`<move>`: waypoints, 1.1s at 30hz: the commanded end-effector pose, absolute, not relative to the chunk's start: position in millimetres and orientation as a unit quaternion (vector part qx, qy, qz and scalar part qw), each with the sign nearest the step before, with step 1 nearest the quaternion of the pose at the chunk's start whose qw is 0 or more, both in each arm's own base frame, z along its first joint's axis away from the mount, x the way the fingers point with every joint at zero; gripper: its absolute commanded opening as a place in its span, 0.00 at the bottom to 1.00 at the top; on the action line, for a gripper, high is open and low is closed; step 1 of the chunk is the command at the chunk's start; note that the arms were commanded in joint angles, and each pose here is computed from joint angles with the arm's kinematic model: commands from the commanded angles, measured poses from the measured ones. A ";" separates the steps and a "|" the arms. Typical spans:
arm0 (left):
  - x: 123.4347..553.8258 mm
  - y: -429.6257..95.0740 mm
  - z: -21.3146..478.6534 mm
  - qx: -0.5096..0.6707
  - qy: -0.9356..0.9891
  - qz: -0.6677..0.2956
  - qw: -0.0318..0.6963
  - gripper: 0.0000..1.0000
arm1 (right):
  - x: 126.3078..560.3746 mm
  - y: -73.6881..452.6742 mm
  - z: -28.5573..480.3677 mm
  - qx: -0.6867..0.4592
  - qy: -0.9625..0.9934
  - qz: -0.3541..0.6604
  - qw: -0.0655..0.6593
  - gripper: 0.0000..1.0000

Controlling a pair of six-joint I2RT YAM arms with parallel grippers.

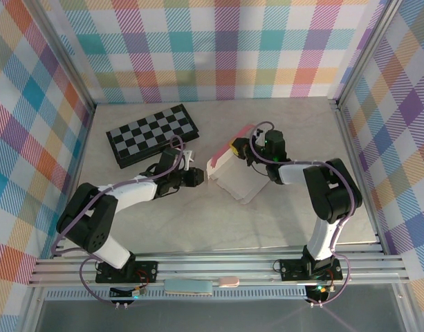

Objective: Fold the paper box

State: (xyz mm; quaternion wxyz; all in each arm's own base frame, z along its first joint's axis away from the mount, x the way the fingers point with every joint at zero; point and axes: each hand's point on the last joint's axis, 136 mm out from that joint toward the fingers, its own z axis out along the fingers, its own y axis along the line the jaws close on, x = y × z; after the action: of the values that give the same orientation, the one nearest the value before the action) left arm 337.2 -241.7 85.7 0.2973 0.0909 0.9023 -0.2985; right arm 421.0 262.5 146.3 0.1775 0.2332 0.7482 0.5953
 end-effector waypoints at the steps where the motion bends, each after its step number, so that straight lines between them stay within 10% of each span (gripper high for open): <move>1: 345.3 -255.5 97.5 0.153 0.886 -0.298 0.319 0.30 | 415.5 263.0 112.9 0.249 0.780 0.559 0.131 0.00; 33: 370.1 -306.5 118.2 0.180 0.850 -0.326 0.373 0.28 | 431.7 265.5 120.2 0.271 0.759 0.576 0.135 0.00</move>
State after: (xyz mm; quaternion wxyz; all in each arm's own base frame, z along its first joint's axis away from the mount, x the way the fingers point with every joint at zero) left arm 353.5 -295.4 94.9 0.3324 0.1829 0.8697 -0.3158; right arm 434.4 265.1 142.4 0.1639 0.2487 0.7483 0.5928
